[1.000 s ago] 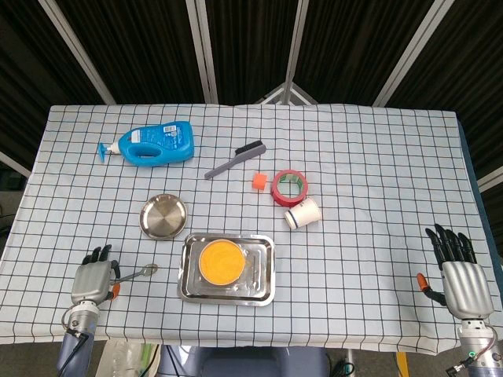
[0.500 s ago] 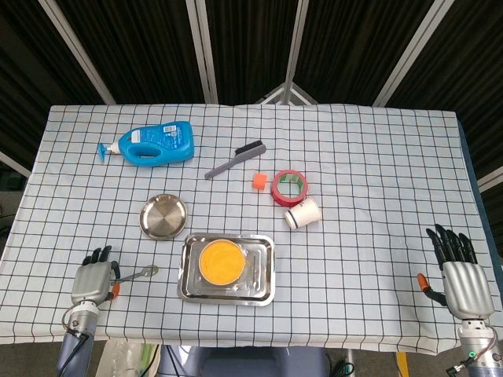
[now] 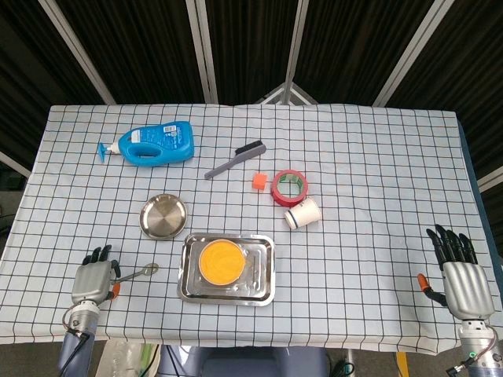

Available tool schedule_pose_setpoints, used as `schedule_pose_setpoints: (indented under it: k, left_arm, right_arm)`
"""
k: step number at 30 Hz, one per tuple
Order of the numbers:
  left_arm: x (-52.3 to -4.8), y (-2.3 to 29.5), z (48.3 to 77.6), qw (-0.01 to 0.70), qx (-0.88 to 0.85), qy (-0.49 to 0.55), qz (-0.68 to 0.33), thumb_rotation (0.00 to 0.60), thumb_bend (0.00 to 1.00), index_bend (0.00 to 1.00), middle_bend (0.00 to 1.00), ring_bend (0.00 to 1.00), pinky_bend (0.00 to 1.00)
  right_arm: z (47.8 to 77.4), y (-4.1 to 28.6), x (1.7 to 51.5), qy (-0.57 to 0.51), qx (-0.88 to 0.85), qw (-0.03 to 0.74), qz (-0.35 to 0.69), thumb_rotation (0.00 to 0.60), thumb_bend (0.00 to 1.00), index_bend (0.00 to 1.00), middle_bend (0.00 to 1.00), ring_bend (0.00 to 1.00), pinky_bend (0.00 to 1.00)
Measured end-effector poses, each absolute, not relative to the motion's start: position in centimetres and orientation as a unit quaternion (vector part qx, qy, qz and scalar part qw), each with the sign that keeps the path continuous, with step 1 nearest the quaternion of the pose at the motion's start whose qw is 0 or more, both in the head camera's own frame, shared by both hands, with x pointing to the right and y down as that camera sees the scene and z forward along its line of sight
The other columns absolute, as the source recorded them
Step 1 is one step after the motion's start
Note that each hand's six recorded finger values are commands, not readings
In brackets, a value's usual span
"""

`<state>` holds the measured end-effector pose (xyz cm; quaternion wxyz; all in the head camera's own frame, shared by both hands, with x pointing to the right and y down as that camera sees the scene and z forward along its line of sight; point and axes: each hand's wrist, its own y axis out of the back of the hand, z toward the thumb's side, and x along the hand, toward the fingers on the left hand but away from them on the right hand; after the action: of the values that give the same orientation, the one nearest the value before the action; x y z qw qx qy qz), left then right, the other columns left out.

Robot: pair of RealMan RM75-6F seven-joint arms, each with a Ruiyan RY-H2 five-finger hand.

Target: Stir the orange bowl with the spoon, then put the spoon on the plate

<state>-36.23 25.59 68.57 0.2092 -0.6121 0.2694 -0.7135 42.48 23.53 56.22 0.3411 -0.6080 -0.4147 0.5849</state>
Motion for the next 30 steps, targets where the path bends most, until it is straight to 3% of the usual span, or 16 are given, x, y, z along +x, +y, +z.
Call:
schedule_pose_setpoints:
  k: [21,30]
  left_arm:
    - [-36.1,25.6,68.7,0.209,-0.61,0.267,-0.716,0.6,0.54,0.53,0.06,0.01,0.11]
    - [-35.5,24.2,66.5,0.23,-0.621,0.286,-0.693,0.6,0.54,0.53,0.06,0.01,0.11]
  right_arm:
    - [56.1,23.6,42.6,-0.417,-0.607,0.338,0.586,0.6,0.39,0.0,0.0,0.0,0.0]
    - [56.1,23.7,42.7,-0.418,-0.605,0.338,0.587,0.6,0.39,0.0,0.0,0.0,0.0]
